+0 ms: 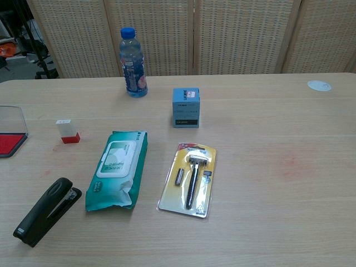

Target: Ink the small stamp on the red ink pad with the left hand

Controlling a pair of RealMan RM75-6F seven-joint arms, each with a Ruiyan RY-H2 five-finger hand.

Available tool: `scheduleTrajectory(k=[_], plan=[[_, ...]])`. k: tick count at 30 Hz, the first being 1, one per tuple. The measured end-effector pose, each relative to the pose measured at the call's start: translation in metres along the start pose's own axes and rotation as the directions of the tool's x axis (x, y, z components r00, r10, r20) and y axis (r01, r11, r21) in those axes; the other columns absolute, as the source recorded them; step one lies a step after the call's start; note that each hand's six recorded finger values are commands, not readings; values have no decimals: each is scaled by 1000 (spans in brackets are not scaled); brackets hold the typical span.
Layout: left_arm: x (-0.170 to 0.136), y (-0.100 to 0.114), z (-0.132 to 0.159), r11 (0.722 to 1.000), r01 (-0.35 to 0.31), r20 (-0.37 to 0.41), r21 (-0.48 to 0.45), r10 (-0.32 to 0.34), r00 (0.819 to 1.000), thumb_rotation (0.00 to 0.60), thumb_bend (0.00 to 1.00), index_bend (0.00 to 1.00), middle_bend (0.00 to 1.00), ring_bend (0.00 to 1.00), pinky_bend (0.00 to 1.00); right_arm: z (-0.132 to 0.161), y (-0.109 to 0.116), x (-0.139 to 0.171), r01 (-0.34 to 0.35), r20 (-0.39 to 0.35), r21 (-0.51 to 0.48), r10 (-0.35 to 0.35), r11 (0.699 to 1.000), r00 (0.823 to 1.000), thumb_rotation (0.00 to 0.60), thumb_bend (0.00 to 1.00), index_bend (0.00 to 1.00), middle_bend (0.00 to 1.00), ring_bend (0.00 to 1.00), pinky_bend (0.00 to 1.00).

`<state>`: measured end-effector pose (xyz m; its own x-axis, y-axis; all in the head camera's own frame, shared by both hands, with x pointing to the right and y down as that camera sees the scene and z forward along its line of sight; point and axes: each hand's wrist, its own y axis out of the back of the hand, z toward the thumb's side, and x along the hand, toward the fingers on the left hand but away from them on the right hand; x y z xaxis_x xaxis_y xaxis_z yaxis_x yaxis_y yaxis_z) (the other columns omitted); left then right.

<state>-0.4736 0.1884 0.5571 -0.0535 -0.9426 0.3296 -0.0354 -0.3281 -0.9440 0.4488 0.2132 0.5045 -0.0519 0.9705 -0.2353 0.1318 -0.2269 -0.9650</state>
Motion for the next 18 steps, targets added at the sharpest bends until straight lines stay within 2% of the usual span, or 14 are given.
scheduleTrajectory(k=[10,11,12,13,14,16,18], plan=[[1,1,0,1000,8,13,-24,-7,1000,600,61,0,4,0,0,0,-5,-2,-26,3,-13,26,1000,1000,600,0,0,0,0,0],[1,1,1,1000,8,16,-30,-8,1000,600,64,0,81,25,19,0,-5,-2,-26,3,-14,26,1000,1000,600,0,0,0,0,0],[2,0,1,999,8,19,-34,-7,1000,600,72,0,212,121,100,0,-4,-2,-25,4,-15,25,1000,1000,600,0,0,0,0,0],[2,0,2,999,7,22,-38,-7,1000,600,83,0,395,290,247,0,-4,-2,-24,4,-18,24,1000,1000,600,0,0,0,0,0],[3,0,3,999,5,26,-43,-4,1000,600,91,0,525,435,376,0,-4,-2,-23,5,-20,23,1000,1000,600,0,0,0,0,0],[4,0,4,998,-6,23,-56,8,1000,600,111,0,811,820,749,-1,-2,-3,-20,9,-27,21,999,1000,600,0,0,0,0,0],[6,-1,8,996,-26,16,-88,27,999,600,137,24,941,973,942,-3,-1,-4,-18,13,-33,19,999,1000,600,0,0,0,0,0]])
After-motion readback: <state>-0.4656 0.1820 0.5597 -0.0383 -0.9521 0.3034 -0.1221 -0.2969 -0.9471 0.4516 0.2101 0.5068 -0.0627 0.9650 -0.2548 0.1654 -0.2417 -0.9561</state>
